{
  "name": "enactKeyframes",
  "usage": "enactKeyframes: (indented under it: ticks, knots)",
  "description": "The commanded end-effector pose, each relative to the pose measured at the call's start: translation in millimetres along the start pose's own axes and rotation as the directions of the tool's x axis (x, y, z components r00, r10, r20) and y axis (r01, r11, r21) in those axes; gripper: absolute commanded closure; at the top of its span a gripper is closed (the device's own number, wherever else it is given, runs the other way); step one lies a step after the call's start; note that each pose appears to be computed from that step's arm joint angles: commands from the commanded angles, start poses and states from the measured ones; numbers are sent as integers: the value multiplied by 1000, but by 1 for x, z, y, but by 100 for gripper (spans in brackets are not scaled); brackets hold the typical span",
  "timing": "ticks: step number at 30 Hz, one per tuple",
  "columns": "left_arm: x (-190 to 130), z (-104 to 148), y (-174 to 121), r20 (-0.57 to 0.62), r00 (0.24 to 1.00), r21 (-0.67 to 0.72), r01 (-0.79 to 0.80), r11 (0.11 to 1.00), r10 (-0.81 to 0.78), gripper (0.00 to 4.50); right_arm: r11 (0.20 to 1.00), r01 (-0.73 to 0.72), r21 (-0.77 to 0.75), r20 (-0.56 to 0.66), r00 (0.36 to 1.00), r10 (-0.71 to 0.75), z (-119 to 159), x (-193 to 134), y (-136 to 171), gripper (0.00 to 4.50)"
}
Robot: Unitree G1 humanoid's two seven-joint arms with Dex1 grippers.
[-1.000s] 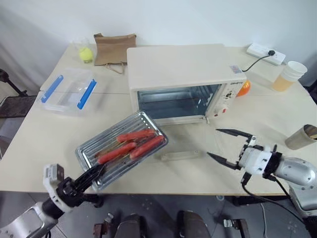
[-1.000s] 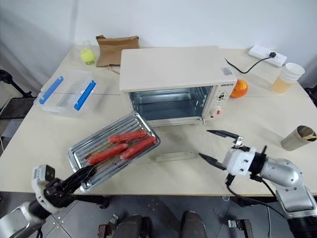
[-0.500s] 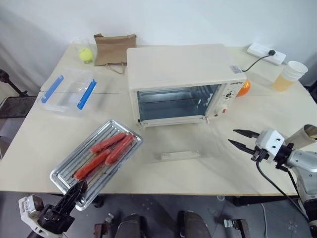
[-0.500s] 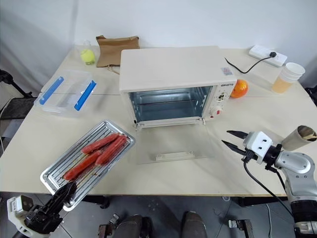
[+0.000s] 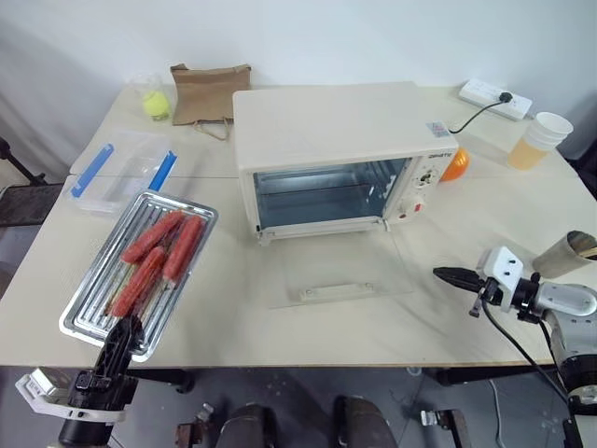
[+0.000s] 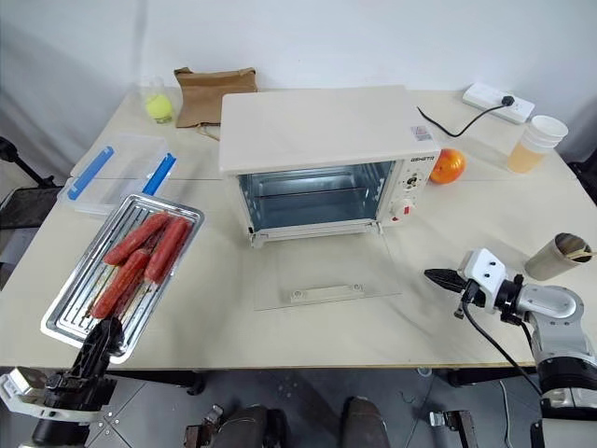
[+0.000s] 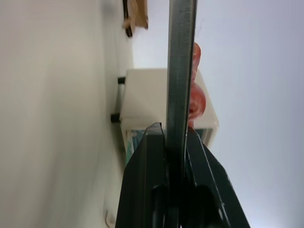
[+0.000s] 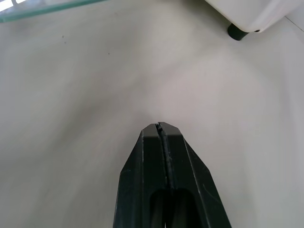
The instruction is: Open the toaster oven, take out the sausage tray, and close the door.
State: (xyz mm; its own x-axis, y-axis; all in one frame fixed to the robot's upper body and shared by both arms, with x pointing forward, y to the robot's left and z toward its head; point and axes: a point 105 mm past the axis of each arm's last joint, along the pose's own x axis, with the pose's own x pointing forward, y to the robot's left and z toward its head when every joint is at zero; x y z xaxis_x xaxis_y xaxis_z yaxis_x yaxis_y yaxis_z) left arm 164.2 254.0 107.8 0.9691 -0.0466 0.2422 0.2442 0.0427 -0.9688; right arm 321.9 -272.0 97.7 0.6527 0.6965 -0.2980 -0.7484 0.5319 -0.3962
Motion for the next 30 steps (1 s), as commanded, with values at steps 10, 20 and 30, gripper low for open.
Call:
enactKeyframes:
  ticks: [10, 20, 30]
  knots:
    - [14, -2, -8, 14, 1000, -10, 13, 1000, -13, 450, 973, -219, 78, 298, 936, 187, 57, 27, 25, 449]
    - [10, -3, -8, -55, 998, -2, 27, 1000, -27, 450, 980, -159, 118, 446, 890, 91, 107, 14, 9, 449]
    - [-5, -10, -6, -135, 991, -12, 21, 1000, -22, 450, 965, -165, 202, 515, 856, 39, 137, 21, -3, 449]
